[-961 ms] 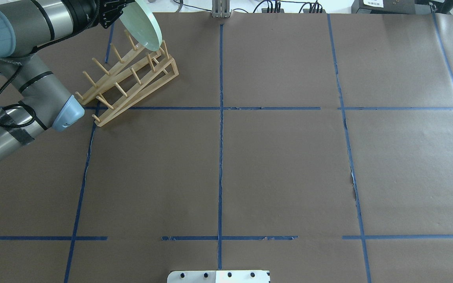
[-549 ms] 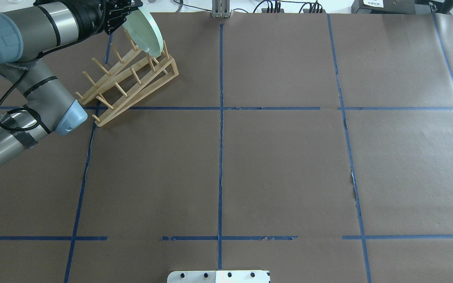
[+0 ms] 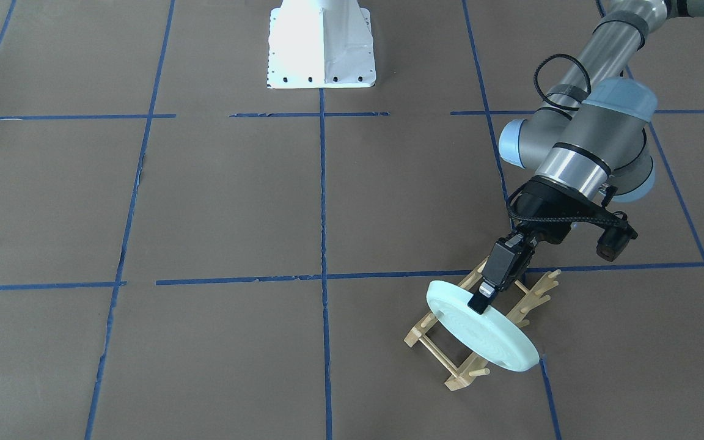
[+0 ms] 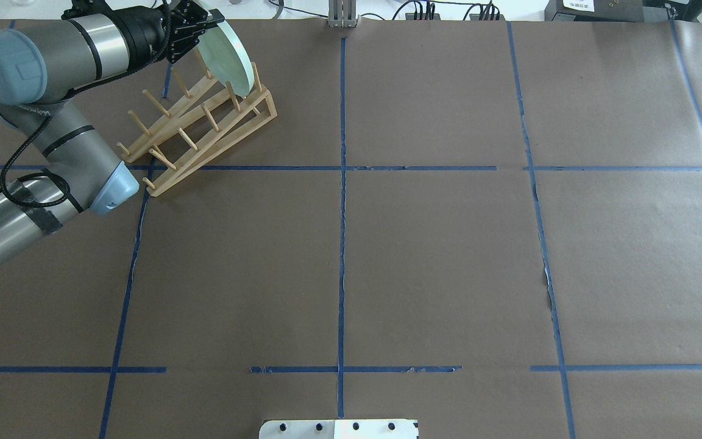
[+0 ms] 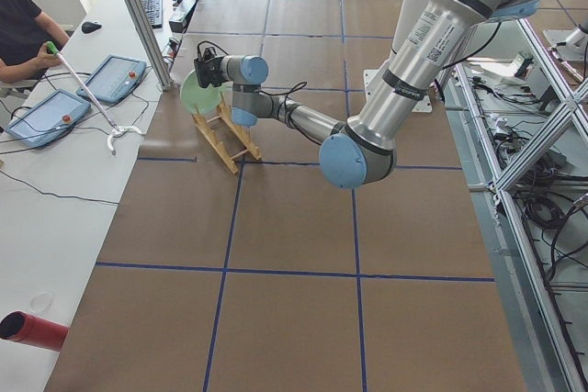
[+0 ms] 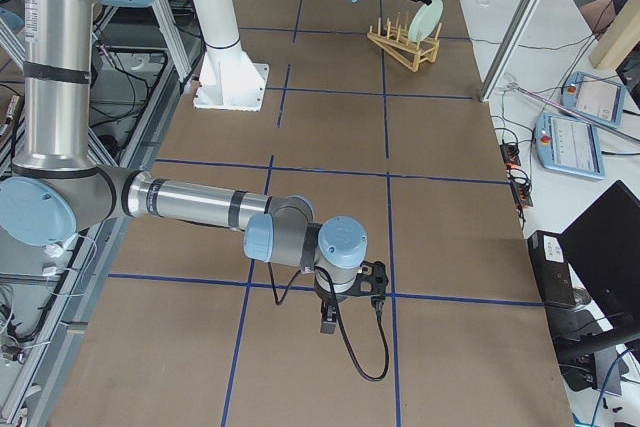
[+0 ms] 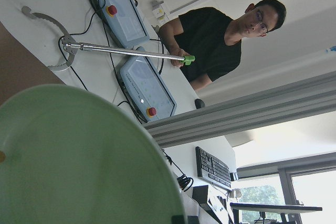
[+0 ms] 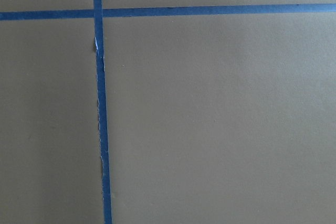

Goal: Place plate on rack
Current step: 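Lower the upright plate with the left gripper into the rack's slots, then open the left gripper and withdraw it away from the plate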

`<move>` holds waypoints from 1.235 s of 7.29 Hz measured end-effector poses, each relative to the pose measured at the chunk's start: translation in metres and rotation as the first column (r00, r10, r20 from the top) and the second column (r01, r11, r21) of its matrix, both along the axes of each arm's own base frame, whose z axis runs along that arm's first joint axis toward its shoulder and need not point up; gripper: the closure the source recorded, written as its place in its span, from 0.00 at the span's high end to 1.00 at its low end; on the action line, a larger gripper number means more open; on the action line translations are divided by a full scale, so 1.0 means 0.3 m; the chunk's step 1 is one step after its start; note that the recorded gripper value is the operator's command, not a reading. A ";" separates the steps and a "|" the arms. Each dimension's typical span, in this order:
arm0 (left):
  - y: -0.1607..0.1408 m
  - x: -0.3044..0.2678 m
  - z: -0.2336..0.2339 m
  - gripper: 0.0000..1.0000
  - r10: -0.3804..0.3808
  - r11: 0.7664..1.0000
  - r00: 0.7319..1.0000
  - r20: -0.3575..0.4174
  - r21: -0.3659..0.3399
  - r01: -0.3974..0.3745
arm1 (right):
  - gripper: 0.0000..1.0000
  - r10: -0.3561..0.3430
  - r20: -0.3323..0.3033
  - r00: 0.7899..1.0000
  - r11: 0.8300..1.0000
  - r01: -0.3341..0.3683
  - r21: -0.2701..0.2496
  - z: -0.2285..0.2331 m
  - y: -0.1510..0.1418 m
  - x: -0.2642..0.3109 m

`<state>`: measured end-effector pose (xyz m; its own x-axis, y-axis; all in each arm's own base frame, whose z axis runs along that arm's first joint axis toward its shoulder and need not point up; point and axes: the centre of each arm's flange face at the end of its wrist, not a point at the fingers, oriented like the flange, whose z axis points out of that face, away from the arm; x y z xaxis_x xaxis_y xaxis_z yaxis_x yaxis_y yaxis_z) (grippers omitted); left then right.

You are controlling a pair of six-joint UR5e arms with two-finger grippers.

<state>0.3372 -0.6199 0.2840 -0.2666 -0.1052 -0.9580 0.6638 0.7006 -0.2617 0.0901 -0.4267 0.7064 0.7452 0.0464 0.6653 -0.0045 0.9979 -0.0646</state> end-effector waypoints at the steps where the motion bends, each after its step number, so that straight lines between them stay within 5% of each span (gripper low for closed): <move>1: 0.003 0.008 0.002 0.60 0.002 1.000 1.000 0.002 -0.001 -0.002 | 1.00 0.000 0.000 1.000 1.000 0.000 0.000 0.000 0.000 0.000; 2: 0.005 0.013 0.002 1.00 0.004 1.000 1.000 0.003 0.000 -0.004 | 1.00 0.000 0.000 1.000 1.000 0.000 0.000 0.000 0.000 0.000; 6: 0.002 -0.077 -0.050 1.00 -0.009 1.000 1.000 0.011 0.022 0.009 | 1.00 0.000 0.000 1.000 1.000 0.000 0.000 0.000 0.000 0.000; 8: -0.038 -0.253 0.000 1.00 0.075 0.997 0.970 0.231 -0.017 -0.073 | 1.00 0.000 0.000 1.000 1.000 0.000 0.000 0.000 0.000 0.000; 9: -0.053 -0.358 0.073 1.00 0.158 0.987 0.909 0.385 -0.051 -0.149 | 1.00 0.000 0.000 1.000 1.000 0.000 0.000 0.000 0.000 0.000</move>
